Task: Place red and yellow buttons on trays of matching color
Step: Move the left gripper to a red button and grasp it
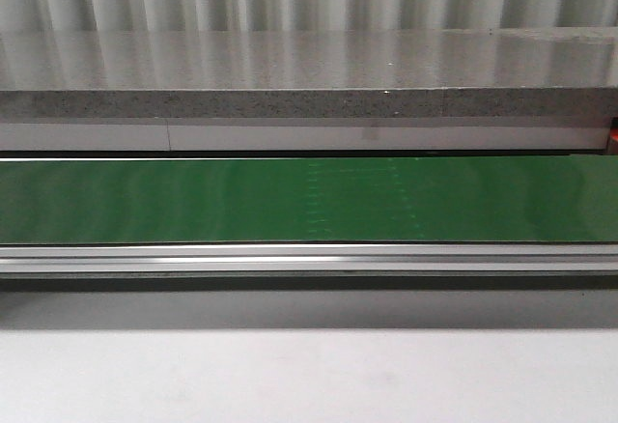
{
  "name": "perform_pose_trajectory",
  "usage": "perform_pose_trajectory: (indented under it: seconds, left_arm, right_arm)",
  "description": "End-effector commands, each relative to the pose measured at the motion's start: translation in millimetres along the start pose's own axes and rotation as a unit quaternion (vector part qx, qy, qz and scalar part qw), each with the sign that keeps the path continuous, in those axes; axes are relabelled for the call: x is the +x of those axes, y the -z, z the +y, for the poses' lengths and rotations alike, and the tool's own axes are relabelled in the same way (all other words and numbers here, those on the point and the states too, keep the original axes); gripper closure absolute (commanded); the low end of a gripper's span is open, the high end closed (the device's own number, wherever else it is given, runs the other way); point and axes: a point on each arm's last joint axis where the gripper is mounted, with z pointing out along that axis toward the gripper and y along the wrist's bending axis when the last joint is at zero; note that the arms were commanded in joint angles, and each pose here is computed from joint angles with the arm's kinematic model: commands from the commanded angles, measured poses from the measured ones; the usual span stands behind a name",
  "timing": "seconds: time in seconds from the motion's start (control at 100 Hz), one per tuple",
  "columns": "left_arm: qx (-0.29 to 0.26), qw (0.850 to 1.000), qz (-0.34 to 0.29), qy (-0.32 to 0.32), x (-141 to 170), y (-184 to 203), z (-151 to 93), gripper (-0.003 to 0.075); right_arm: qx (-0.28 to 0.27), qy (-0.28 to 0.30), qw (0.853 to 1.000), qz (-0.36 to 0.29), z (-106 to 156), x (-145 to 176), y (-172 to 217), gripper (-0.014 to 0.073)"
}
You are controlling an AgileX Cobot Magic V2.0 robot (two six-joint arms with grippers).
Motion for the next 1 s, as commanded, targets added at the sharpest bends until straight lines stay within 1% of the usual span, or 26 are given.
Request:
perform_pose_trajectory:
  seconds: [0.0, 0.12, 0.21, 0.35, 0.43, 0.55, 0.62, 0.69, 0.82, 0.99]
  left_arm:
    - [0.022, 0.999, -0.046, 0.009, -16.5, 16.0, -5.3, 0.0377]
    - [0.016, 0.999, -0.041, 0.006, -16.3, 22.7, -4.1, 0.0523]
    - [0.014, 0.999, -0.042, 0.003, -17.5, 35.3, -3.8, 0.0628]
    - [0.022, 0.997, -0.074, -0.003, -24.1, 69.7, -3.6, 0.0741]
    - [0.036, 0.994, -0.102, -0.002, -27.1, 93.6, -5.6, 0.074]
    - [0.065, 0.986, -0.149, -0.025, -26.7, 134.3, -14.7, 0.074]
    - [0.08, 0.982, -0.165, -0.049, -22.2, 152.8, -21.9, 0.074]
    - [0.089, 0.98, -0.165, -0.073, -15.5, 165.2, -28.5, 0.074]
    - [0.095, 0.98, -0.14, -0.105, -3.1, 170.5, -40.1, 0.074]
    - [0.099, 0.979, -0.11, -0.141, 6.4, 159.4, -54.7, 0.074]
  right_arm:
    - [-0.001, 0.008, 0.999, -0.044, 0.5, -11.5, 6.3, 0.0662]
    - [-0.001, 0.008, 0.999, -0.044, 0.5, -11.5, 6.3, 0.0662]
    - [-0.001, 0.008, 0.999, -0.044, 0.5, -11.5, 6.3, 0.0662]
    - [-0.001, 0.008, 0.999, -0.044, 0.5, -11.5, 6.3, 0.0662]
    - [-0.001, 0.008, 0.999, -0.044, 0.5, -11.5, 6.3, 0.0662]
    - [-0.001, 0.008, 0.999, -0.044, 0.5, -11.5, 6.3, 0.0662]
    - [-0.001, 0.008, 0.999, -0.044, 0.5, -11.5, 6.3, 0.0662]
    - [-0.001, 0.008, 0.999, -0.044, 0.5, -11.5, 6.3, 0.0662]
    - [-0.001, 0.008, 0.999, -0.044, 0.5, -11.5, 6.3, 0.0662]
    - [-0.001, 0.008, 0.999, -0.044, 0.5, -11.5, 6.3, 0.0662]
